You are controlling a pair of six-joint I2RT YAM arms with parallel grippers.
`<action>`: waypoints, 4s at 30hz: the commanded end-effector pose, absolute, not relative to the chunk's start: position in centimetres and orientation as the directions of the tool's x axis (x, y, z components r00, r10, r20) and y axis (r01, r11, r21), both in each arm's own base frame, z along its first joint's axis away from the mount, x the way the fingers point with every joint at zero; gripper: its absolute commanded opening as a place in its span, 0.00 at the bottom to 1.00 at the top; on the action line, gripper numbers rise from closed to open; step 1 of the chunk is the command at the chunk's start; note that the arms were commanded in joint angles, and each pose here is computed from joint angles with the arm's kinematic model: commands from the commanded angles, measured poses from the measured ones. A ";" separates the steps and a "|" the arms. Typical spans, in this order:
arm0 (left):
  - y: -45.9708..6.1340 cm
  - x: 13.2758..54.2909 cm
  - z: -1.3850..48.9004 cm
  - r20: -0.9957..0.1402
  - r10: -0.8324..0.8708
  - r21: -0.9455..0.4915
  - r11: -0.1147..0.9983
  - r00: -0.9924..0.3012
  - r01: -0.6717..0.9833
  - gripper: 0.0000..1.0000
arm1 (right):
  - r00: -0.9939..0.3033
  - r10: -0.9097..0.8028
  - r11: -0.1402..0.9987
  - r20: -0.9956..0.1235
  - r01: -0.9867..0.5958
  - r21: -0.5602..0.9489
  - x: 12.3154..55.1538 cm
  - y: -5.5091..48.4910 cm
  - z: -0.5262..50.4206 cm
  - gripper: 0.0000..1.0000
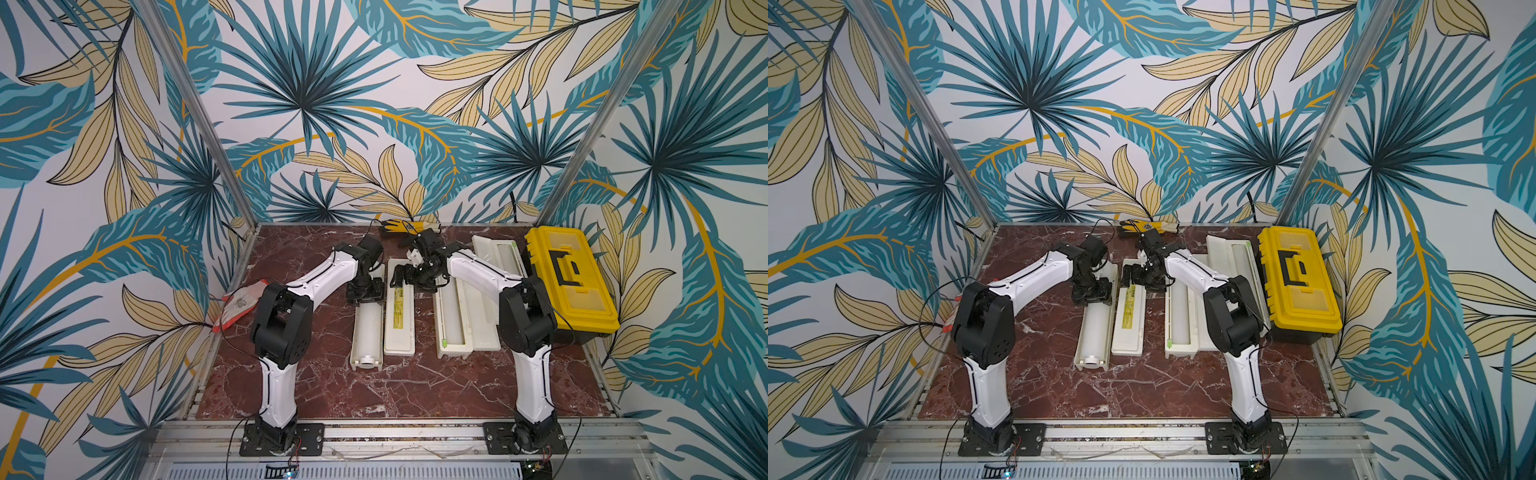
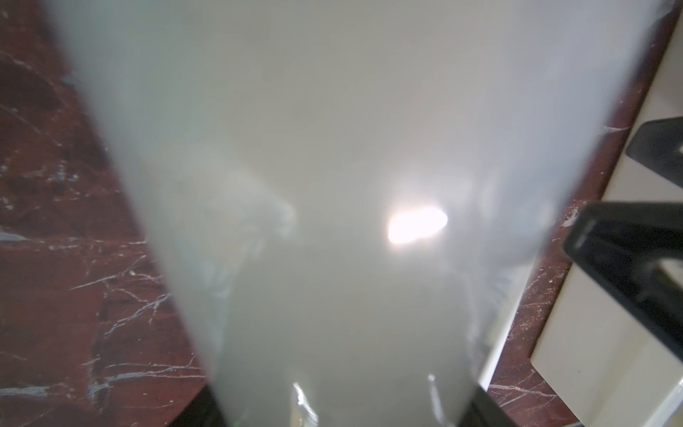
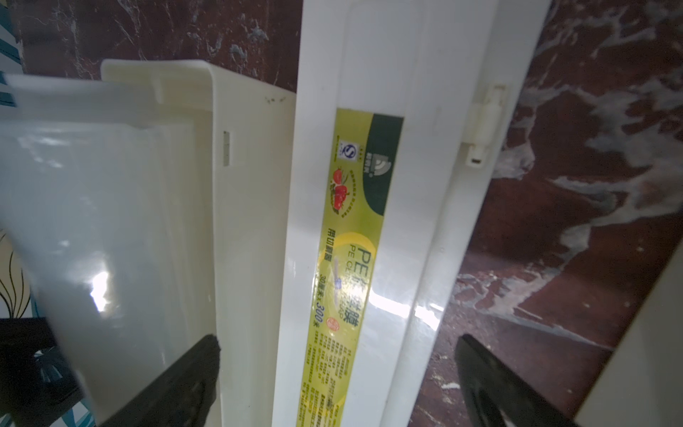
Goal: Put plastic wrap rolls into dispensers
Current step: Place the plastic wrap cutting box at the center of the board, then pick up the lid from the center of the board, then close the lid on the plastic wrap cutting box.
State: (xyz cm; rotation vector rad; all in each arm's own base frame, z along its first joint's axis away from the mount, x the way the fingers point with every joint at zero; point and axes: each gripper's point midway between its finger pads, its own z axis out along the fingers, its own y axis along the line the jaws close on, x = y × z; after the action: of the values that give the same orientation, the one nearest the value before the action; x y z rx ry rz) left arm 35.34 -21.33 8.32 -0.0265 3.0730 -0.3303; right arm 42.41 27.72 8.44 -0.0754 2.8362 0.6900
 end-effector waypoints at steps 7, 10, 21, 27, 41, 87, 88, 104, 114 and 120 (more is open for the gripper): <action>-22.0 35.4 6.8 -0.007 -0.016 -0.216 0.976 -1.000 -0.014 0.07 | -0.979 -0.010 0.896 -0.203 -0.099 0.433 41.9 27.7 7.0 0.99; -22.1 35.9 6.7 -0.009 -0.028 -0.214 0.977 -1.000 -0.025 0.12 | -0.979 -0.004 0.900 -0.203 -0.092 0.427 41.9 27.5 6.9 0.99; -21.5 37.5 11.1 -0.148 -0.079 -0.211 0.976 -0.986 -0.047 0.71 | -0.972 0.047 0.954 -0.231 -0.025 0.298 43.0 26.1 5.4 0.99; -21.6 38.0 13.3 -0.206 -0.075 -0.227 0.974 -0.976 -0.027 0.81 | -0.966 0.077 0.964 -0.248 0.008 0.267 43.9 26.7 4.7 0.99; -17.8 39.5 16.8 -0.325 -0.061 -0.191 0.982 -0.944 0.002 0.89 | -0.944 0.107 0.992 -0.311 0.080 0.099 45.9 27.3 2.6 0.99; -18.1 34.5 3.3 0.016 -0.086 -0.472 0.878 -0.996 -0.084 0.82 | -0.938 -0.084 0.949 -0.337 -0.178 0.259 42.6 28.1 16.3 0.70; -18.3 35.1 3.4 0.004 -0.083 -0.474 0.877 -0.997 -0.075 0.82 | -0.938 -0.102 0.944 -0.330 -0.196 0.266 42.2 28.4 16.2 0.70; -17.1 42.1 3.2 -0.099 -0.115 -0.463 0.885 -0.988 -0.056 0.83 | -0.927 -0.198 0.941 -0.318 -0.270 0.202 40.9 30.1 15.6 0.71; -14.4 41.0 4.0 -0.123 -0.189 -0.435 0.892 -0.974 -0.118 0.85 | -0.949 -0.147 0.965 -0.279 -0.199 0.172 40.8 30.2 14.2 0.71; -10.9 40.0 5.6 -0.149 -0.280 -0.429 0.882 -0.948 -0.193 0.88 | -0.943 -0.184 0.965 -0.279 -0.227 0.129 41.6 31.1 13.2 0.71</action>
State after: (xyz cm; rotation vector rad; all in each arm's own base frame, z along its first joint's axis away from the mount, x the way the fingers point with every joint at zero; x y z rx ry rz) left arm 40.06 -12.70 4.64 -0.3097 2.8889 -0.6564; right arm 42.03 31.12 14.46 -0.2785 2.8133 0.3042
